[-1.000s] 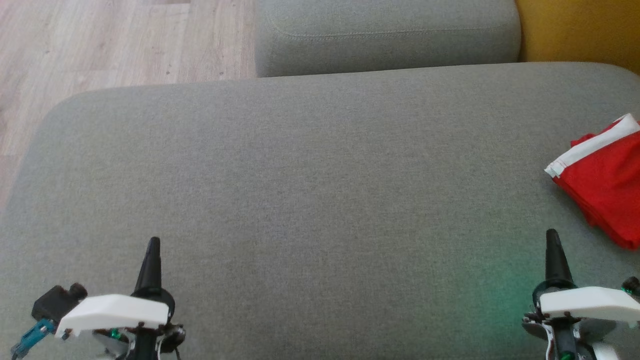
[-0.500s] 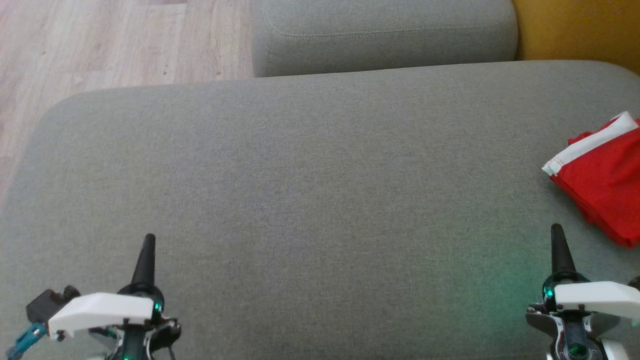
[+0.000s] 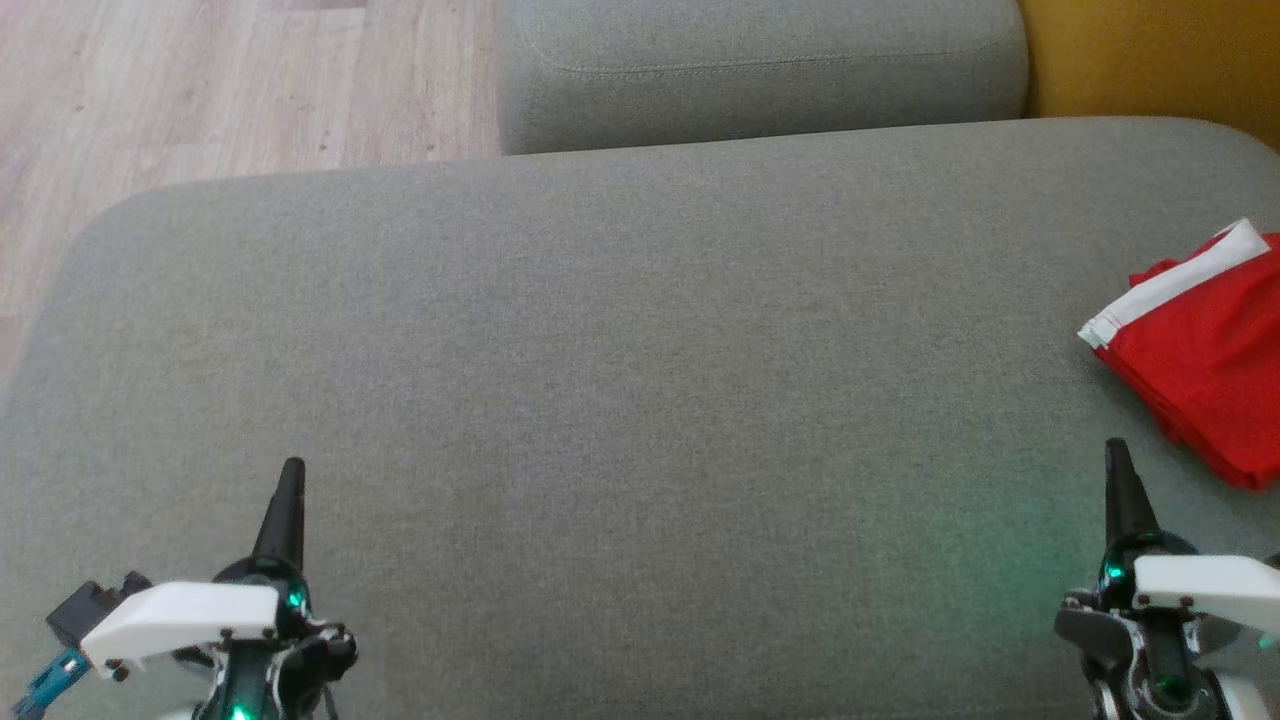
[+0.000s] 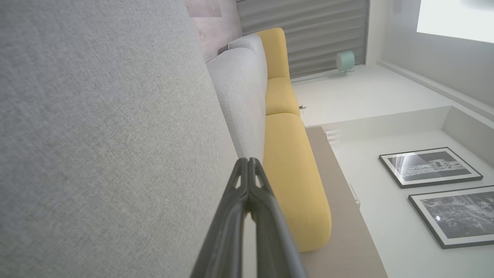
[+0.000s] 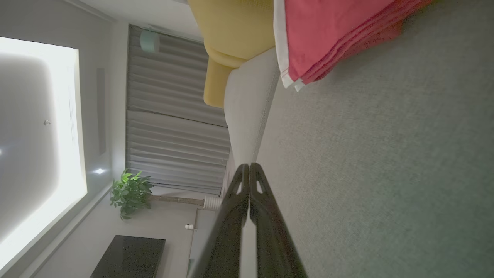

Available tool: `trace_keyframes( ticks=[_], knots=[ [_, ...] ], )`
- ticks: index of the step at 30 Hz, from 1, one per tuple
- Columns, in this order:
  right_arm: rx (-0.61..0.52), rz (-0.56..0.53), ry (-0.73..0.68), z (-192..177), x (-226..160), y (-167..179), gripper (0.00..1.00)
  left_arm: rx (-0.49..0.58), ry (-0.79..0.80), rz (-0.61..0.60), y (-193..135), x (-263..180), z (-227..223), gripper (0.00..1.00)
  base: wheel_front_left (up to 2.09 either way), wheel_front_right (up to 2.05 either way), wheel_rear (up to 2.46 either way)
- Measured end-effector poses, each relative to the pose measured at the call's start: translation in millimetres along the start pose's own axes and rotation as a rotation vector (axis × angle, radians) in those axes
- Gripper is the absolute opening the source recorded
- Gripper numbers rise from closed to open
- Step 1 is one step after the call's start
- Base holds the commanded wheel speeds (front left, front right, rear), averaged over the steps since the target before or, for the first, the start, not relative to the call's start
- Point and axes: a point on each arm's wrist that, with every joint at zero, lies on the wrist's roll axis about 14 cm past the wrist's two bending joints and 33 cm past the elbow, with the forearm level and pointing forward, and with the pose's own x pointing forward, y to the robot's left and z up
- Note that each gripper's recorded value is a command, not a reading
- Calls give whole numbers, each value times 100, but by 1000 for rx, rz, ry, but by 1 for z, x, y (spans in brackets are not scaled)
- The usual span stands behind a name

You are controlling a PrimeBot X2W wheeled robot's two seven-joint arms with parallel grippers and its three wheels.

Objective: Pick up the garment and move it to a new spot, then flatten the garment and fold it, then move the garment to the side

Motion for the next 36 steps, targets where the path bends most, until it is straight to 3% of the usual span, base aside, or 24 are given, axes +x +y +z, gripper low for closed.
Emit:
trace_keyframes(
  ticks=[17,36],
  knots=[
    [232,43,-10,9,3,10,0,-218,-2,-61,-13,9,9,0,0,0,0],
    [236,44,-11,9,3,10,0,-224,-3,-63,-14,10,10,0,0,0,0]
  ],
)
